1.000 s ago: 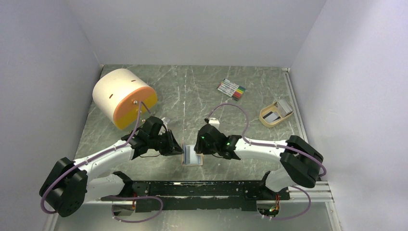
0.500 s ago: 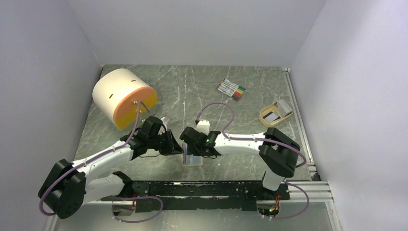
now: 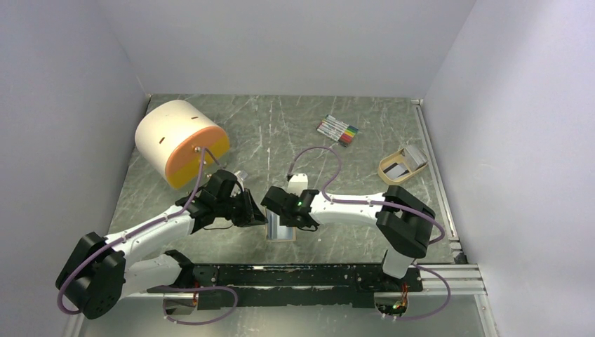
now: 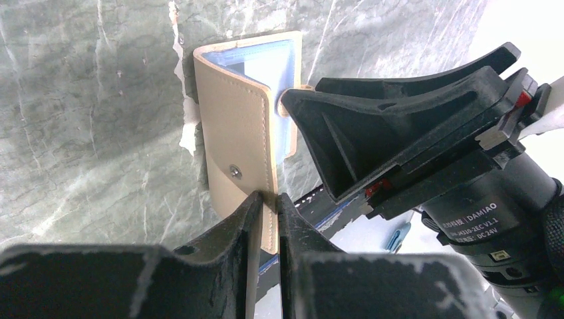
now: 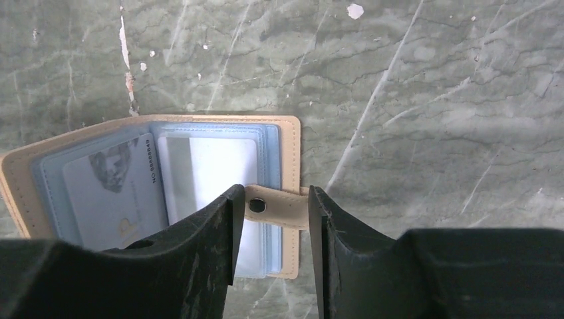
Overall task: Put the credit cards into the card holder
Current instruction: Close the card holder at the center of the board.
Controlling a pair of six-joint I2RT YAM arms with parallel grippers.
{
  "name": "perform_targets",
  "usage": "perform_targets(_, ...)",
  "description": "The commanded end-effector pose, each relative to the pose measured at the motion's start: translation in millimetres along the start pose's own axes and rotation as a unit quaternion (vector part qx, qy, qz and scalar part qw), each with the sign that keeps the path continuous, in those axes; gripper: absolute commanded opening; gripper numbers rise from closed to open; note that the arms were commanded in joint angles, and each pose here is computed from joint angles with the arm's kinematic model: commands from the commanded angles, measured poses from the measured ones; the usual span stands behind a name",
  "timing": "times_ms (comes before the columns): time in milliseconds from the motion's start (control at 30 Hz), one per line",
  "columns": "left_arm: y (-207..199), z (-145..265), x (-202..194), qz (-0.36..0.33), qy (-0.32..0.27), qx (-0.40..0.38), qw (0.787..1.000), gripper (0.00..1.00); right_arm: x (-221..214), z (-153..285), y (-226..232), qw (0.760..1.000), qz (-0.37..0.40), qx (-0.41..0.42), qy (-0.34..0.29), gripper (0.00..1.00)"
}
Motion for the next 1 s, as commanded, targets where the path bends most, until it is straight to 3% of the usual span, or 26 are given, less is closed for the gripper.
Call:
perform_targets(0, -1, 1, 1, -0.011, -0.010, 0.000, 1.000, 0.19, 5, 6, 1, 1.000, 0.002, 0.012, -0.019, 0.44)
perform_targets(433, 1, 3, -1, -0.001, -0.014, -0.009, 1.000, 0.19, 5, 16, 13, 0.999, 0.031, 0.004, -0.027, 0.42)
perform_targets(967, 0, 5, -1, 0.001, -0.020, -0.011, 1.000, 0.19, -10, -13, 13, 0.997, 0.067, -0.022, -0.012, 0.39)
Point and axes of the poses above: each gripper's point midway between its finger pads, its own z axis back along the fingers, its own y axis along the line the jaws close on, x = y × z, the point moved 4 cm from there along z, back along the fingers, and after that the axes turned 8 degrees about z, right-handed, at the moved point
